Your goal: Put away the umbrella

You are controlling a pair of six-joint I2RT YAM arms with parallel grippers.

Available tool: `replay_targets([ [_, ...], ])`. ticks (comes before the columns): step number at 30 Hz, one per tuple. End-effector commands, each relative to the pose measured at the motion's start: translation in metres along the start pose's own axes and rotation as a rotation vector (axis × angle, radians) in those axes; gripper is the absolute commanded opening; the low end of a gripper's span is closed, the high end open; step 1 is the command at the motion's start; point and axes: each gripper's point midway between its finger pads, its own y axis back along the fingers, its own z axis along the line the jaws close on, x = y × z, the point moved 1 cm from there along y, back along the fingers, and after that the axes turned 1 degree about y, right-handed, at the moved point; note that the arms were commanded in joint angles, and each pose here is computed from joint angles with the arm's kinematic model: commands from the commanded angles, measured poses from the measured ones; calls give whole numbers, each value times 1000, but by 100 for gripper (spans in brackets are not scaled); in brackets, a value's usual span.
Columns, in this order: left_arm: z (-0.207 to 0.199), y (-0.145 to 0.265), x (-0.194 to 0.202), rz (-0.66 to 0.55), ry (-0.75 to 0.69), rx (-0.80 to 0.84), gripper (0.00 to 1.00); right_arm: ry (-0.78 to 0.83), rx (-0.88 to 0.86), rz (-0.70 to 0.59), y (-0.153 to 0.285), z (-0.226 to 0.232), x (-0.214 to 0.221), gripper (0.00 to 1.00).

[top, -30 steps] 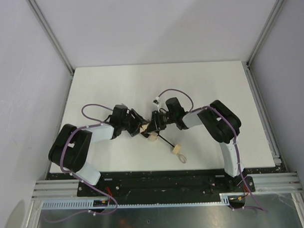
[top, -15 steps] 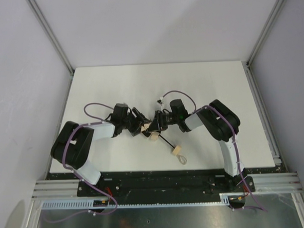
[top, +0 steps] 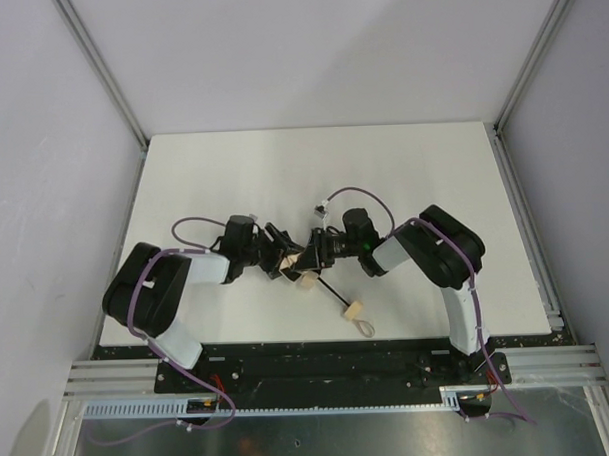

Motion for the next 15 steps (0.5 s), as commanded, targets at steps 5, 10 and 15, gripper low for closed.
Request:
replay_targets([
  [5,10,10,4,-7,-1,-23,40,197,-200,-73,10,74,-30,0],
  [10,-23,27,-10,-61,-67,89,15,236,-195,-76,18,86,-31,0],
  [15,-51,42,-16,-97,-98,180,1,264,-145,-98,25,94,-41,6],
])
